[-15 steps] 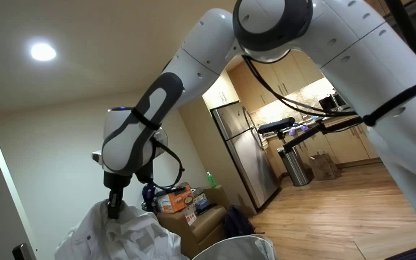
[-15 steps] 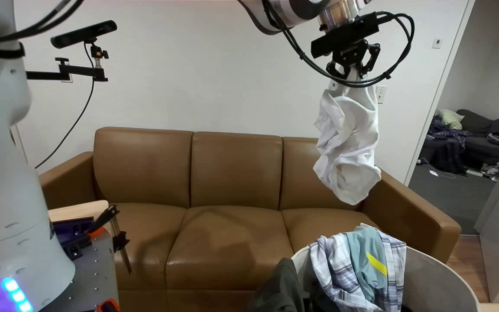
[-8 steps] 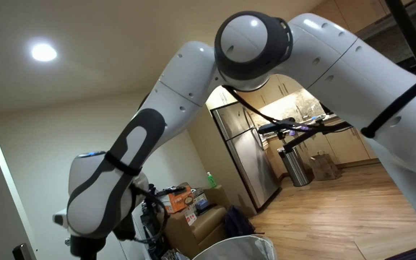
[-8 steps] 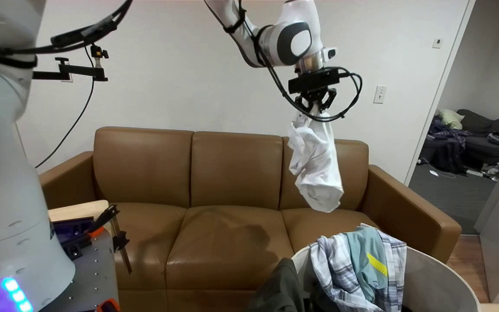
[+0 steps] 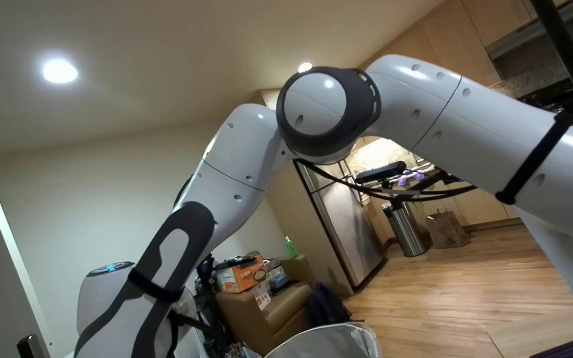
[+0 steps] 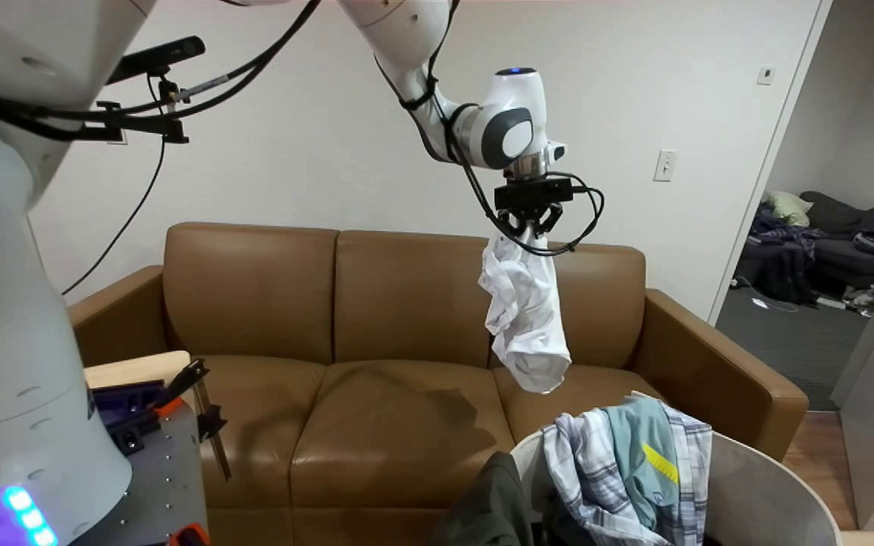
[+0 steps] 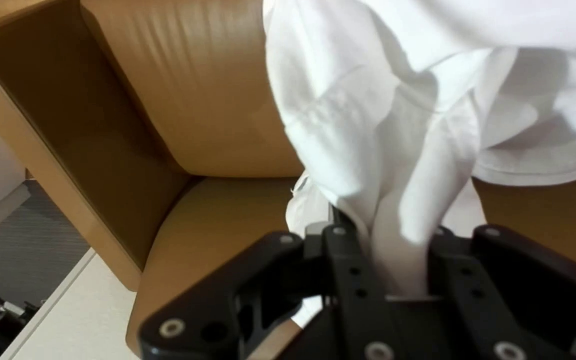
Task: Remove the white short from the laundry bag and put it on the seat of the couch
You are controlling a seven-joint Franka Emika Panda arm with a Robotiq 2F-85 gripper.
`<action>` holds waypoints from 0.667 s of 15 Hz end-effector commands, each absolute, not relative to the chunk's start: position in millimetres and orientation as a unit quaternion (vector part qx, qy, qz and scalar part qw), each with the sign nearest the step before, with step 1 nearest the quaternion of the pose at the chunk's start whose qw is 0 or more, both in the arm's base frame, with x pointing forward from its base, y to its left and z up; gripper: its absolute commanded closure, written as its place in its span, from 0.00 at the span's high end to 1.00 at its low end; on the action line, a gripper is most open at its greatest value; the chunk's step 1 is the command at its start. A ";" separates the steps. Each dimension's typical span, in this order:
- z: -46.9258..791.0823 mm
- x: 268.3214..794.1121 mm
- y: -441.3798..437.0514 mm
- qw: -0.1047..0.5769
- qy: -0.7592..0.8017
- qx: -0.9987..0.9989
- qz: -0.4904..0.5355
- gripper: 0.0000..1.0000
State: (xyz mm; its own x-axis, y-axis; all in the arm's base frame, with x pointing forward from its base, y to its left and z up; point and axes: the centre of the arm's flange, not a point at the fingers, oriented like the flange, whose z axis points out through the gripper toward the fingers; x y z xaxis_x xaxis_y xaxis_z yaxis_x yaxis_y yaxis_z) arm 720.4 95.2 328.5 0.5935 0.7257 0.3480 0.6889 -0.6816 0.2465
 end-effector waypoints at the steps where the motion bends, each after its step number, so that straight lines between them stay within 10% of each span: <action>1: 317.3 729.4 102.1 0.043 0.398 0.890 0.217 0.06; 10: 170.3 770.5 165.5 0.022 0.446 0.862 0.239 0.06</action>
State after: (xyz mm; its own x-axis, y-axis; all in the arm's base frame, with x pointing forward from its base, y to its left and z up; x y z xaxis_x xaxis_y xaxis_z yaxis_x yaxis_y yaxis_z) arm 736.9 151.9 192.8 0.5412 0.7458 0.3885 0.7385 -0.6425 0.2046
